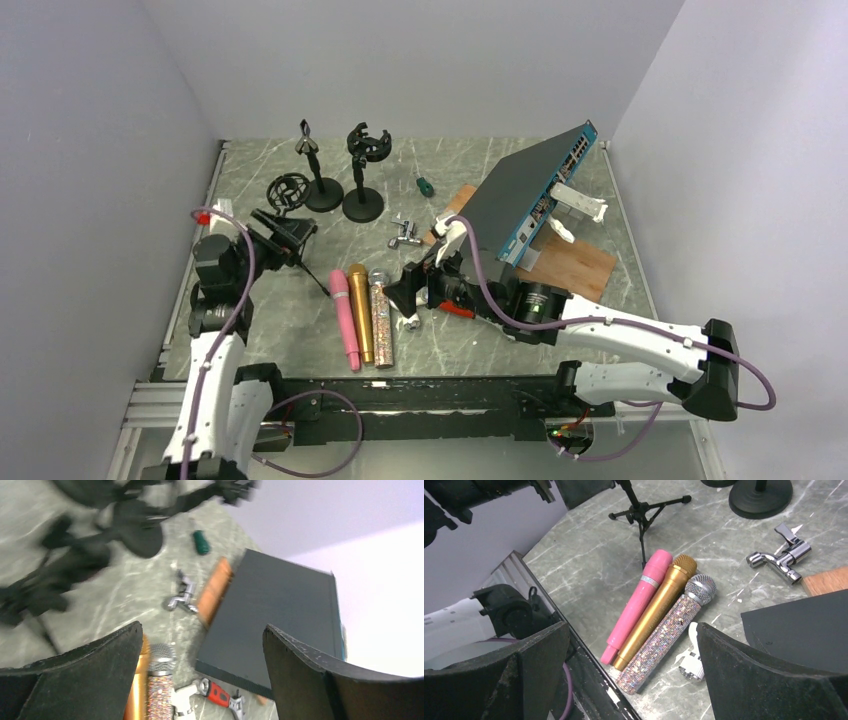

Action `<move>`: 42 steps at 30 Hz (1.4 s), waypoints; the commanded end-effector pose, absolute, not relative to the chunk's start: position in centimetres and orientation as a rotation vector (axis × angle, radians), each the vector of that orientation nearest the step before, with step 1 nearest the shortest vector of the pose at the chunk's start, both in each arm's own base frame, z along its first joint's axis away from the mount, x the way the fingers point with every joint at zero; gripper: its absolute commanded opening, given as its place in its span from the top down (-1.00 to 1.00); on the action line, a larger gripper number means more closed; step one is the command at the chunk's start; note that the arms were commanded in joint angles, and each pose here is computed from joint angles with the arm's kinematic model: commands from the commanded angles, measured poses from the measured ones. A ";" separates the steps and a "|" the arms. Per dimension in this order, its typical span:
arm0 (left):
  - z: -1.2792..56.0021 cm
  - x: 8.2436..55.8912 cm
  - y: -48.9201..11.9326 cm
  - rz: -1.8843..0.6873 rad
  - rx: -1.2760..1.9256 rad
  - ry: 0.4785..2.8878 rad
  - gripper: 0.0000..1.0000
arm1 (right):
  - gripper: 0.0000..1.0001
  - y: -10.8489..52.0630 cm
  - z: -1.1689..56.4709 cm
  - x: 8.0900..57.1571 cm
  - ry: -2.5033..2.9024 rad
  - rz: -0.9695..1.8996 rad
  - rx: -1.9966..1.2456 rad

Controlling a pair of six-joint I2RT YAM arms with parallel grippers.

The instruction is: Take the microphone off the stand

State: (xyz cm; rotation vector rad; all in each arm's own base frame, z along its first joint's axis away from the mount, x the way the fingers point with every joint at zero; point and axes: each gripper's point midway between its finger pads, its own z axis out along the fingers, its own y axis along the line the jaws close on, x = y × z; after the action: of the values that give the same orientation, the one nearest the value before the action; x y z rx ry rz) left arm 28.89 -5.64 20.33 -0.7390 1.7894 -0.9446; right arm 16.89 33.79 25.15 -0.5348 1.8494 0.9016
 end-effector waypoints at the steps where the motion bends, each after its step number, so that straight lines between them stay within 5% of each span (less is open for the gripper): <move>1: 25.8 28.5 -8.3 -0.845 -0.383 1.741 -0.82 | -1.00 33.3 30.4 17.3 1.787 0.910 -0.485; 13: 44.4 18.8 -22.7 -1.099 0.407 1.296 -0.82 | -1.00 24.0 38.2 21.2 1.761 0.495 -0.207; 24: 51.3 15.3 -18.7 -1.024 0.371 1.083 -0.82 | -1.00 12.2 45.8 19.7 1.555 0.462 0.095; 42: 56.2 12.7 -12.3 -0.894 0.226 1.018 -0.82 | -1.00 9.6 50.3 18.4 1.470 0.530 0.107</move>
State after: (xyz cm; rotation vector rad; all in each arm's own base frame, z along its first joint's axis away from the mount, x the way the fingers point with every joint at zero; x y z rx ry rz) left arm 13.47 -14.88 54.68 0.2882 1.0428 -0.9538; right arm 18.93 10.46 48.98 0.1076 1.5079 0.5024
